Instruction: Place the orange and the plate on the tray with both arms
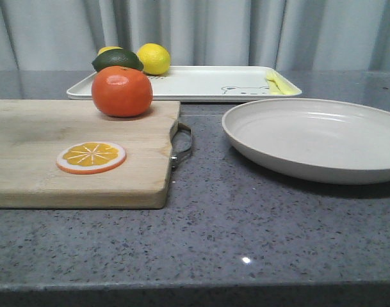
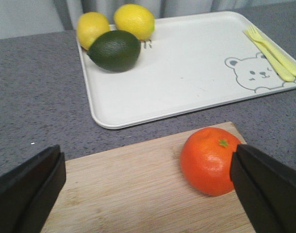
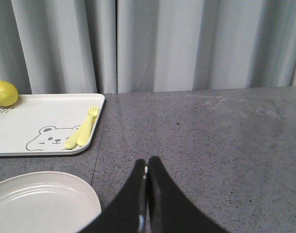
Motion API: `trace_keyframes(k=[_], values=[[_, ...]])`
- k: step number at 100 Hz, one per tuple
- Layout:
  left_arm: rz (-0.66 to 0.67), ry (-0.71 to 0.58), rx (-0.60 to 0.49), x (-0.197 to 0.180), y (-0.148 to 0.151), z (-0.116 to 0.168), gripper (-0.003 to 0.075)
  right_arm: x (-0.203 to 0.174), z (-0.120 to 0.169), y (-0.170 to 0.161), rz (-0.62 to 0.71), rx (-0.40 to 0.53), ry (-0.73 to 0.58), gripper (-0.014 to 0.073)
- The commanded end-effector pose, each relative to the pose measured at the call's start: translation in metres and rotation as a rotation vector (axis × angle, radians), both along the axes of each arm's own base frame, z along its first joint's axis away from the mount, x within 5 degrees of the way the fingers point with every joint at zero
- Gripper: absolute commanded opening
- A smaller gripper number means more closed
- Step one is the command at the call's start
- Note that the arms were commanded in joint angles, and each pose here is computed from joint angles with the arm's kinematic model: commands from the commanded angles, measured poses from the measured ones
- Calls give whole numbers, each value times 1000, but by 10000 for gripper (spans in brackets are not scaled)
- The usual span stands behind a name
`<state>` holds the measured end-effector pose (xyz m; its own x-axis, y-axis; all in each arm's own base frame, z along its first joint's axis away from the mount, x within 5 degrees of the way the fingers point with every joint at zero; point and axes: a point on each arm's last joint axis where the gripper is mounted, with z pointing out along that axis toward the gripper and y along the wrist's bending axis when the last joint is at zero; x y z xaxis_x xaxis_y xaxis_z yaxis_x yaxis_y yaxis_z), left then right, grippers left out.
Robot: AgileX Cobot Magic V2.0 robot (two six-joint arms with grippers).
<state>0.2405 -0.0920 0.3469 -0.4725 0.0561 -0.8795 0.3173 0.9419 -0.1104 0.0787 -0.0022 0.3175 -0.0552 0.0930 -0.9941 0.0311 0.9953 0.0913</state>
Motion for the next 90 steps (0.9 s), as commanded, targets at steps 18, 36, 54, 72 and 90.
trace_keyframes(k=[18,36,54,72,90], values=[[-128,49,33,45,-54,16,666,1,17,-1,-7,-12,-90,-60],[-171,194,70,69,-79,4,665,1,17,-1,-7,-12,-90,-60],[-186,321,79,82,-90,-8,664,1,17,-1,-7,-12,-90,-60],[-187,361,95,88,-93,-19,664,1,17,-1,-7,-12,-90,-60],[-188,372,102,90,-94,-23,664,1,17,-1,-7,-12,-90,-60]])
